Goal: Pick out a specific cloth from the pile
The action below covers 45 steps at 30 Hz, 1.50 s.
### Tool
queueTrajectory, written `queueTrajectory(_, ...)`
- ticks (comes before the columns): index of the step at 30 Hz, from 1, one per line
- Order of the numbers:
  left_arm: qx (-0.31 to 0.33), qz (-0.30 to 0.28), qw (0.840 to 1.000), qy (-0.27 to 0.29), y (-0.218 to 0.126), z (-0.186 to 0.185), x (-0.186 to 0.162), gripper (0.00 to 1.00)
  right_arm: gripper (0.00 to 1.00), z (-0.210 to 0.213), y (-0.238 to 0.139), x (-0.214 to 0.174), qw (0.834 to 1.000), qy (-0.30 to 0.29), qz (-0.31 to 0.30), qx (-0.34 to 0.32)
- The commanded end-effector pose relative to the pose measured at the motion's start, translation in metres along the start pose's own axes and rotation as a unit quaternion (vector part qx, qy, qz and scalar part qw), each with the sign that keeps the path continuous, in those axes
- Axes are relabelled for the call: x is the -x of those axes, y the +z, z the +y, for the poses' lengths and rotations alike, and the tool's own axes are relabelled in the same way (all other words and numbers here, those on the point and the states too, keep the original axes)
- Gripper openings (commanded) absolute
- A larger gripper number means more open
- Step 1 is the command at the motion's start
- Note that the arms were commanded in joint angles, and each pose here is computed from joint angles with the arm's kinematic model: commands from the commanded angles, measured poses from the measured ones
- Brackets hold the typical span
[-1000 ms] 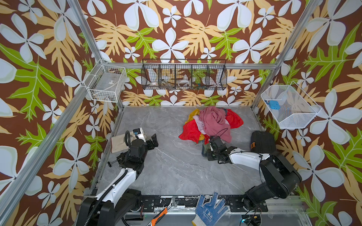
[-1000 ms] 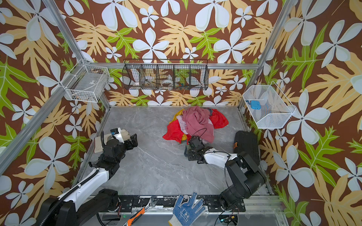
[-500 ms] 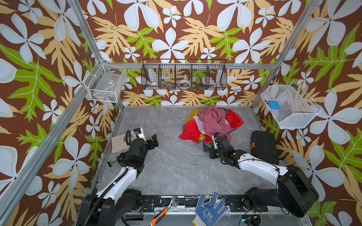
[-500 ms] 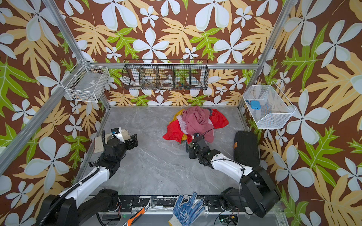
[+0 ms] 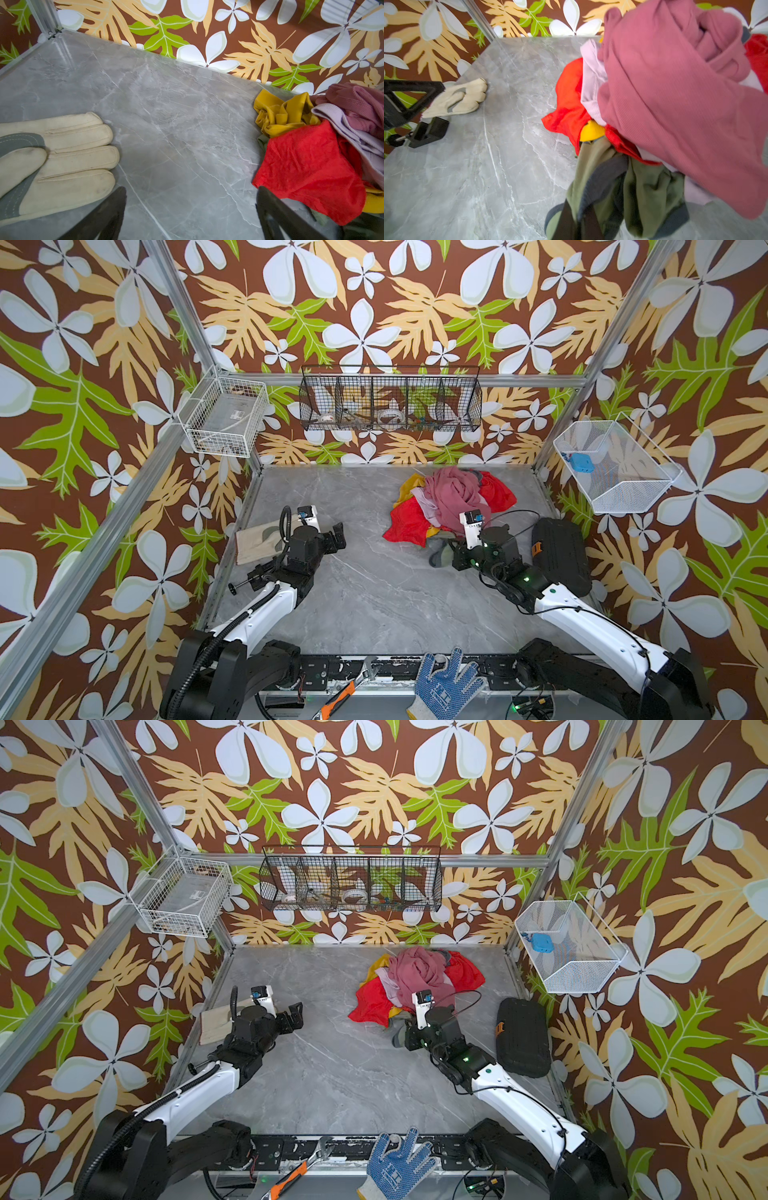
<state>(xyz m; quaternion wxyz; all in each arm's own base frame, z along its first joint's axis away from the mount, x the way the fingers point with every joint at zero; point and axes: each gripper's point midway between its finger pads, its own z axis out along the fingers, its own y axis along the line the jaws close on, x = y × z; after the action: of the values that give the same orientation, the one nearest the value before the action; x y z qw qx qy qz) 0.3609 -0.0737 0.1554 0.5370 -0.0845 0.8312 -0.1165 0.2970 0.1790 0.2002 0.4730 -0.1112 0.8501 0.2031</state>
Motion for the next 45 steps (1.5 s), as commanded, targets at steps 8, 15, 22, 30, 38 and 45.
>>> queueTrajectory(8, -0.018, -0.003, 1.000, 0.011, 0.005, -0.018, 0.007, 0.97, 0.00, 0.024, -0.031, 0.057, 0.996, -0.035, -0.076, 0.041)
queueTrajectory(15, -0.097, 0.027, 0.994, 0.032, 0.003, -0.065, -0.008, 0.96, 0.00, 0.023, -0.006, 0.041, 0.999, -0.026, -0.027, 0.039)
queueTrajectory(22, -0.251, 0.095, 0.962, 0.051, -0.031, -0.166, -0.053, 0.92, 0.00, 0.018, 0.010, 0.035, 0.999, -0.013, -0.006, 0.036)
queueTrajectory(30, -0.353, 0.129, 0.926, 0.028, -0.069, -0.245, -0.082, 0.92, 0.00, 0.012, 0.017, 0.031, 0.998, -0.008, 0.015, 0.060)
queueTrajectory(38, -0.401, 0.192, 0.895, 0.027, -0.056, -0.308, -0.108, 0.92, 0.00, 0.003, 0.015, 0.039, 0.998, 0.020, 0.003, 0.065)
queueTrajectory(45, -0.391, 0.195, 0.899, 0.009, -0.039, -0.320, -0.113, 0.87, 0.00, 0.002, 0.013, 0.041, 0.997, 0.027, 0.002, 0.072)
